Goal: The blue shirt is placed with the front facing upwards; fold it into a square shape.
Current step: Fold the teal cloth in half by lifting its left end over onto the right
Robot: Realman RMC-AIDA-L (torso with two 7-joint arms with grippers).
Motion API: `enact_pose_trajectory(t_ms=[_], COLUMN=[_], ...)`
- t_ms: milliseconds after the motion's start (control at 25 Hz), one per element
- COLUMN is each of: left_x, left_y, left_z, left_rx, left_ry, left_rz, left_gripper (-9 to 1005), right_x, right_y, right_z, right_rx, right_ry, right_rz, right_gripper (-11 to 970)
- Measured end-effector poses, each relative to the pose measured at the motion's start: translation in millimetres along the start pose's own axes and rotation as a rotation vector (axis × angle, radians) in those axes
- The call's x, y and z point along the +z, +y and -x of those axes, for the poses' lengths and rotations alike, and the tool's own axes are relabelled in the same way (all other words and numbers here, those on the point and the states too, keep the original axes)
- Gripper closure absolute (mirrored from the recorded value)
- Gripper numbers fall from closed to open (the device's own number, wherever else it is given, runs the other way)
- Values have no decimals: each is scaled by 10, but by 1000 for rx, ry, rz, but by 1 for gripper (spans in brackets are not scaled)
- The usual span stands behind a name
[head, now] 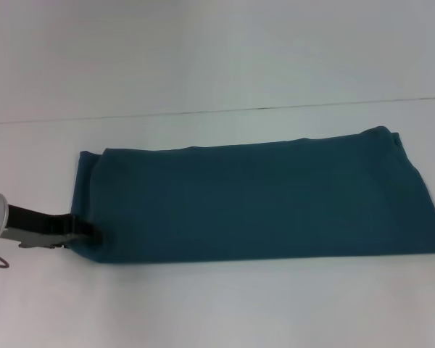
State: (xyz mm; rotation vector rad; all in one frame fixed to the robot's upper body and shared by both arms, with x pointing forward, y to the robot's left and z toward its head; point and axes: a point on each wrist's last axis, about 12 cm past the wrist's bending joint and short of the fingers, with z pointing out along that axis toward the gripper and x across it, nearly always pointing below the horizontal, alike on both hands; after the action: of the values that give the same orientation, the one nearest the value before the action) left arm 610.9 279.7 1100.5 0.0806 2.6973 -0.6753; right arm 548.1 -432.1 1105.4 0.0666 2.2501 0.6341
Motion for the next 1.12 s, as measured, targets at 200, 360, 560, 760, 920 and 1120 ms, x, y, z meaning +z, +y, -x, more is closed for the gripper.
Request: enact_pose_trajectory(t_ms=[200,360,560,760,920,1120], left_x=[20,18,13,-19,-44,-141], left_y=[-19,-25,-26,12,61,180], left_z=[-7,2,11,-6,-48,-122], left_rx=[23,26,30,25,17,0], left_ry=[11,14,13,7,5,-13], left_rz=[11,18,21,27,29,38], left_gripper=[512,635,802,955,973,968], right_x=[4,6,9,20,44,97], right_y=[3,5,5,9,27,65], right_z=[-4,-7,-9,-15,-18,-28], right_rx=[1,2,2,4,6,13], right_ry=[0,1,0,-1,-1,-2], right_rz=[1,2,0,0,6,18], right_gripper=[152,152,152,152,152,152])
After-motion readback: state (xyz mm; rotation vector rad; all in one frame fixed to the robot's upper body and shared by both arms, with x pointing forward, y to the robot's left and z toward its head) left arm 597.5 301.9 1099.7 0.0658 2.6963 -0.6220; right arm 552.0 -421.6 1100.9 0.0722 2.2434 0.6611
